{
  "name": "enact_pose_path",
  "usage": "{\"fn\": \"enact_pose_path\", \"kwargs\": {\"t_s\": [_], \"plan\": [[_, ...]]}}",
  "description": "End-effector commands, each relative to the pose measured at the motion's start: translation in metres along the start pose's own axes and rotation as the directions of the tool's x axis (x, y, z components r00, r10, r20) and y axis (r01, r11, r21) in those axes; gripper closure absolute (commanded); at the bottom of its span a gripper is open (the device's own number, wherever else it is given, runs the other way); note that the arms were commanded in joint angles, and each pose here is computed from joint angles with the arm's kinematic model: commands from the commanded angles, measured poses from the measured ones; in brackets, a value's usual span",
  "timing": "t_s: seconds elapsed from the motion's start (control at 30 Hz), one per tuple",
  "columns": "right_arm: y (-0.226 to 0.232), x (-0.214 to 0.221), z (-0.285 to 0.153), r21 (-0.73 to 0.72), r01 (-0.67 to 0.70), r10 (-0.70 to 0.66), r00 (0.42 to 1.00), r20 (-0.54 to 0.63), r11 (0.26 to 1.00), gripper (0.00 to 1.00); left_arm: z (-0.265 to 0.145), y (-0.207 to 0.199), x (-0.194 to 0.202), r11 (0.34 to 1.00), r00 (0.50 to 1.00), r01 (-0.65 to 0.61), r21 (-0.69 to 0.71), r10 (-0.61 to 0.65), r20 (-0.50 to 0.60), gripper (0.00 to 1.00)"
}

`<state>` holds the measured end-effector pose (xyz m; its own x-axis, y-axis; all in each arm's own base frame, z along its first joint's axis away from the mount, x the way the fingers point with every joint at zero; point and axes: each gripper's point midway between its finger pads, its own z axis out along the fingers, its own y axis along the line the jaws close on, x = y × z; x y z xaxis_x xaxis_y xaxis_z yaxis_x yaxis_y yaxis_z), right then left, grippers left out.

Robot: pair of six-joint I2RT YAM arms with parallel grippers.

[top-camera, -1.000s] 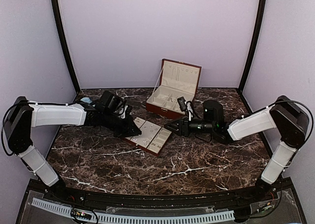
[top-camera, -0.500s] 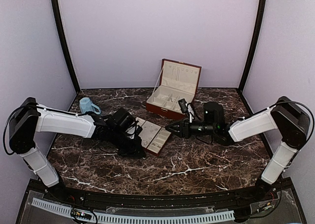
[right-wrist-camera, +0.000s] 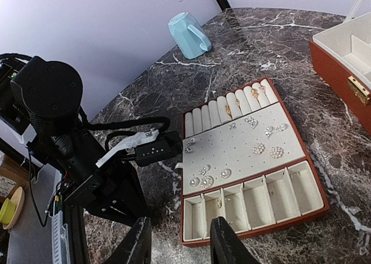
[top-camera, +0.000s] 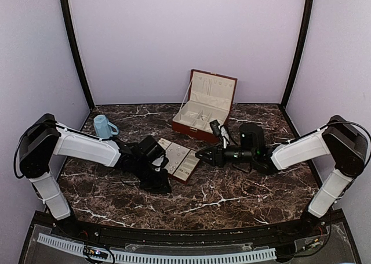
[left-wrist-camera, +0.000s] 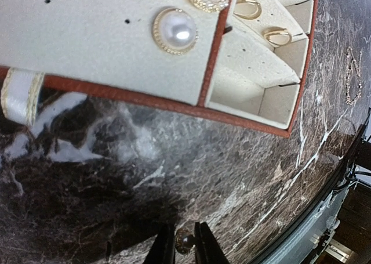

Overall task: Organize the mixed jewelry
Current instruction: Place the earring at the center of the board.

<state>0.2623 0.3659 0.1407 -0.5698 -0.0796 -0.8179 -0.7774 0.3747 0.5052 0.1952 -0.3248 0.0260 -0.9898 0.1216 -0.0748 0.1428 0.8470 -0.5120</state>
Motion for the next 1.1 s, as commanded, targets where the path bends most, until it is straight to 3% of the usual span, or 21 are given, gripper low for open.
{"fn": "enact_pose_path", "kwargs": {"t_s": [0.0, 0.27, 0.5, 0.77, 0.93, 1.07], "plan": [[0.007, -0.001, -0.001, -0.002, 0.025, -0.025, 1.0, 0.006, 1.0, 0.65, 0.006, 0.008, 0.006, 1.0, 1.0, -0.015, -0.017, 0.015, -0.014, 0.82], [0.01, 0.0, 0.0, -0.003, 0.028, -0.028, 1.0, 0.0, 1.0, 0.65, 0.005, 0.015, 0.004, 0.997, 0.999, -0.054, -0.054, 0.054, -0.002, 0.67], [0.014, 0.0, 0.0, -0.017, 0.038, -0.038, 0.999, -0.002, 0.999, 0.65, -0.009, 0.023, -0.005, 0.977, 0.98, -0.181, -0.112, 0.189, 0.068, 0.54], [0.044, 0.012, 0.01, -0.072, 0.132, -0.138, 0.986, -0.09, 0.989, 0.61, -0.064, 0.015, -0.034, 0.943, 0.918, -0.267, -0.2, 0.312, 0.244, 0.38], [0.061, 0.026, 0.023, -0.124, 0.168, -0.187, 0.969, -0.16, 0.978, 0.59, -0.107, 0.032, -0.067, 0.954, 0.899, -0.221, -0.201, 0.279, 0.338, 0.35], [0.07, 0.037, 0.038, -0.169, 0.178, -0.212, 0.954, -0.212, 0.969, 0.57, -0.163, 0.034, -0.109, 0.952, 0.826, -0.239, -0.192, 0.303, 0.475, 0.3]]}}
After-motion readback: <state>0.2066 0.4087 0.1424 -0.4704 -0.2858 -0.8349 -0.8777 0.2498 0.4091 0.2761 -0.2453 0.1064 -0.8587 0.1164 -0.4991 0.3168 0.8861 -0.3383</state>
